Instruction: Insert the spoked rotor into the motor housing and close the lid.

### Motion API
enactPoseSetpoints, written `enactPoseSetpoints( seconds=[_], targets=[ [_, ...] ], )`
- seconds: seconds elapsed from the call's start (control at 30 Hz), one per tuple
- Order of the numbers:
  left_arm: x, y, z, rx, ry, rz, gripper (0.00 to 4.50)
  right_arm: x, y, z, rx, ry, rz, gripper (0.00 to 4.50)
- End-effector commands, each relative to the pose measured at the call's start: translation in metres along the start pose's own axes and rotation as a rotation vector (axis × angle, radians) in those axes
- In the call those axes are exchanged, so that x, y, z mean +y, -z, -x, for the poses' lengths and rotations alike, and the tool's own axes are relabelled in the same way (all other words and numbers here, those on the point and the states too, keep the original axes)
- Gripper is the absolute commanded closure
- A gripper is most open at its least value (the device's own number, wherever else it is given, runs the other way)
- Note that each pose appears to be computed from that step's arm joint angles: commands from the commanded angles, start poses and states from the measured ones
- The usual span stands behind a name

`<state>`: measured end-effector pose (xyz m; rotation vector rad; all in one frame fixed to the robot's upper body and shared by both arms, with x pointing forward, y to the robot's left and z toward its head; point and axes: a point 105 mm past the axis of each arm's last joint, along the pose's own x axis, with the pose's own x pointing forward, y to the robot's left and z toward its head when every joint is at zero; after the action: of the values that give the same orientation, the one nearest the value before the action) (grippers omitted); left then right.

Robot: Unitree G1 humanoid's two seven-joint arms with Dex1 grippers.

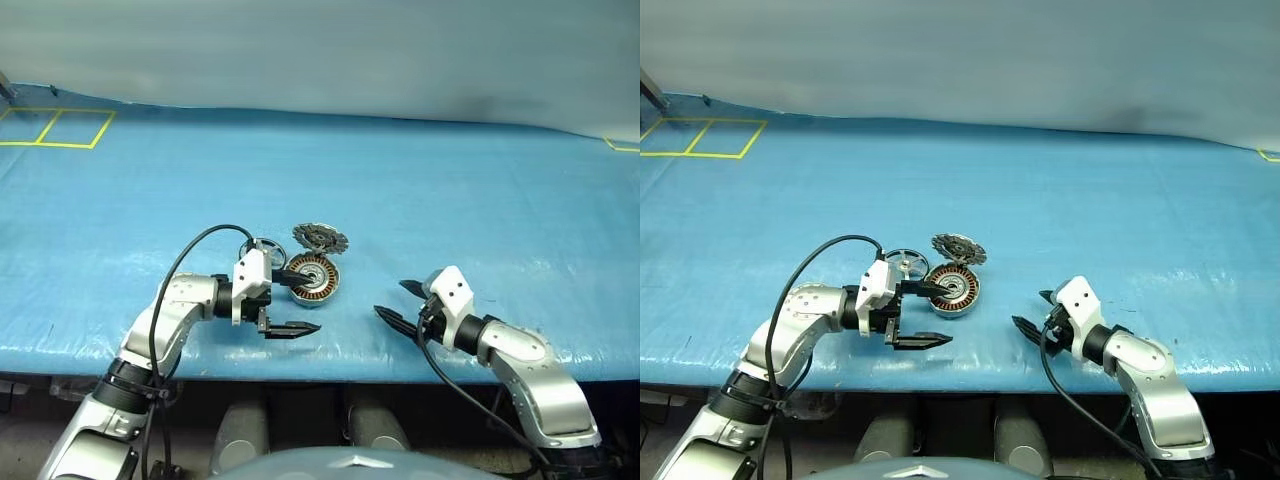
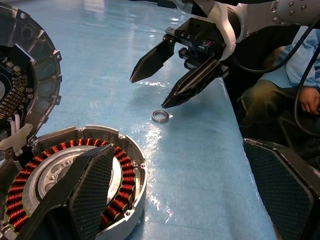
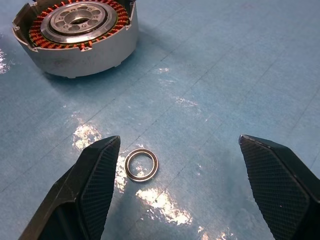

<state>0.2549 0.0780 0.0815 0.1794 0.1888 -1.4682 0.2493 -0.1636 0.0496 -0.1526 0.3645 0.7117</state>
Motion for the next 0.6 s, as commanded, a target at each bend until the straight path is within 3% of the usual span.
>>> enactPoseSetpoints(
  seconds=[0.03, 0.4, 0.5, 0.6],
  targets=[
    [0.001, -0.006, -0.001, -0.024, 0.004, -0.035, 0.00, 0.004, -0.003, 0.000, -0.024, -0.012, 0.010, 0.50],
    [0.004, -0.003, -0.003, -0.010, -0.007, -0.042, 0.00, 0.011, 0.010, -0.004, 0.010, -0.025, 0.002, 0.50],
    [0.005, -0.002, -0.004, -0.007, -0.012, -0.046, 0.00, 0.008, 0.016, -0.005, 0.038, -0.011, 0.015, 1.06],
    [0.006, -0.001, -0.003, -0.005, -0.019, -0.046, 0.00, 0.007, 0.020, -0.004, 0.056, -0.004, 0.032, 2.09]
  ],
)
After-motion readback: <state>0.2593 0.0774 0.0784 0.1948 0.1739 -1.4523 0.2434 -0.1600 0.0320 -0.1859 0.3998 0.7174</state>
